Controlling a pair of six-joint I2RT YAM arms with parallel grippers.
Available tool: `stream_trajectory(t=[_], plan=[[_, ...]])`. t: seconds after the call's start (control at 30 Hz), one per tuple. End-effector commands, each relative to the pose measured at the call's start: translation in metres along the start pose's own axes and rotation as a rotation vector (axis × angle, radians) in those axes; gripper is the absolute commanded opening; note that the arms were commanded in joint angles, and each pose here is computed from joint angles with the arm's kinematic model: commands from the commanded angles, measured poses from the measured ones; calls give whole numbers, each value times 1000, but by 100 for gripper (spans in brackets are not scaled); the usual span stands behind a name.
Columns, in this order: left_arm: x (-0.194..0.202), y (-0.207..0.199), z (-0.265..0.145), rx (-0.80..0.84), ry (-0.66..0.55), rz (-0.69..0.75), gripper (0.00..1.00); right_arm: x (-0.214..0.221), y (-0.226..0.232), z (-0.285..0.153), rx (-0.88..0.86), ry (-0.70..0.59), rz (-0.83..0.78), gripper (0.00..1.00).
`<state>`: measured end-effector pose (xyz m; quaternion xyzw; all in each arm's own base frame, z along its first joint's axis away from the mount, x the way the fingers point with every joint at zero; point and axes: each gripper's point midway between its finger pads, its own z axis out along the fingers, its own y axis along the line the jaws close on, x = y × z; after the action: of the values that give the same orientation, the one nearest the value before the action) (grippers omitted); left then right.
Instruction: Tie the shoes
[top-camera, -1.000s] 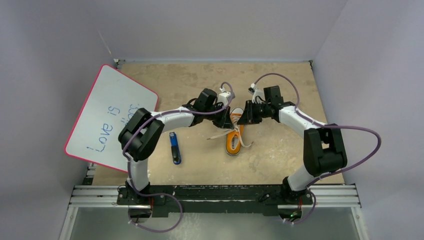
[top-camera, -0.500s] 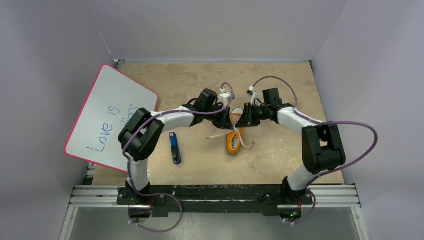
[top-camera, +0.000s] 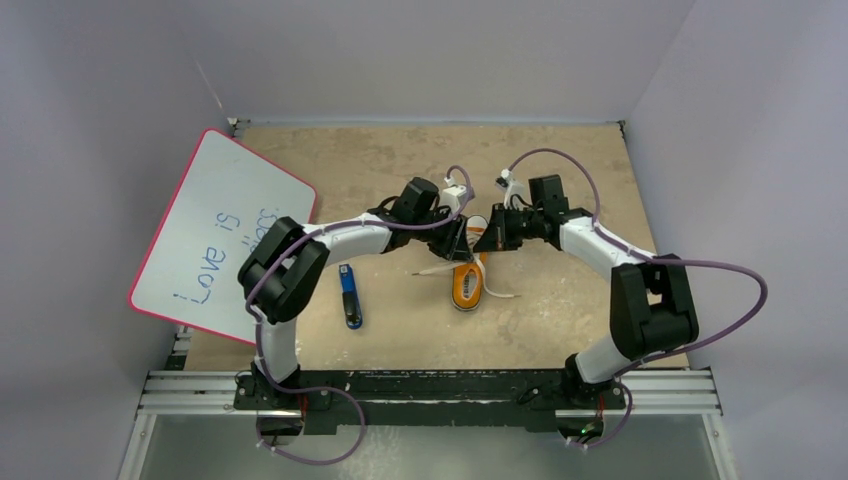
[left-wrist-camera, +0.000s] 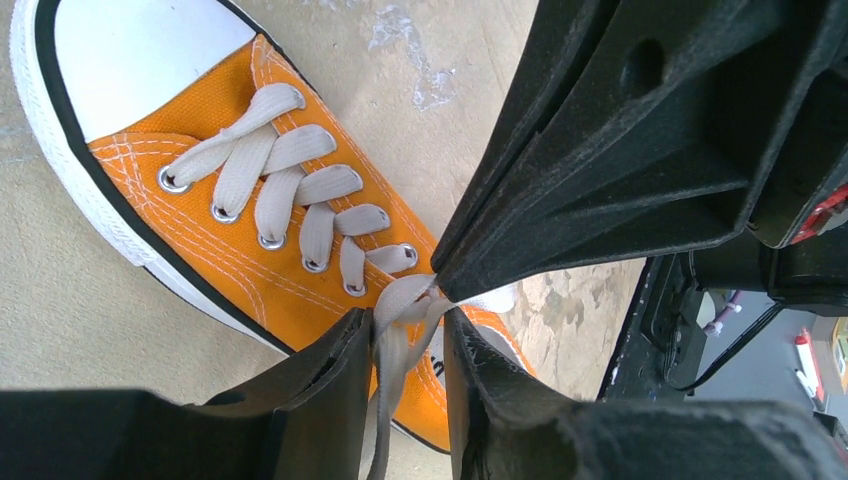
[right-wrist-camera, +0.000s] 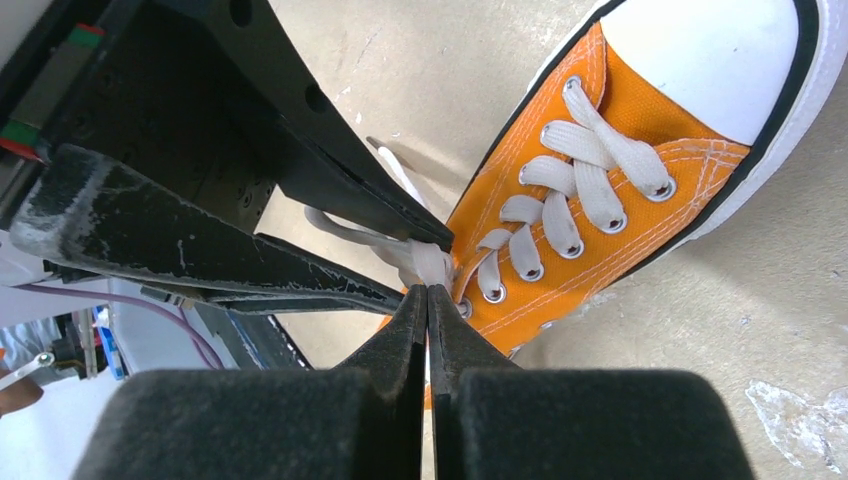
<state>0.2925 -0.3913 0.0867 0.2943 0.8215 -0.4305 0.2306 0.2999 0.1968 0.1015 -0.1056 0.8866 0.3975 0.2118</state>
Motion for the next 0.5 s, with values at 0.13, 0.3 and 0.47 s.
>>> stream_trajectory(t=[0.13, 0.3, 0.47], plan=[[-28, 0, 10, -6, -79, -33, 18, -1, 13, -6, -47, -25, -28, 0], [-41, 1, 8, -4, -150, -63, 8, 8, 14, -7, -66, -5, -23, 0], [-49, -5, 12, 42, -196, -110, 7, 10, 28, -5, -146, -19, 2, 0]])
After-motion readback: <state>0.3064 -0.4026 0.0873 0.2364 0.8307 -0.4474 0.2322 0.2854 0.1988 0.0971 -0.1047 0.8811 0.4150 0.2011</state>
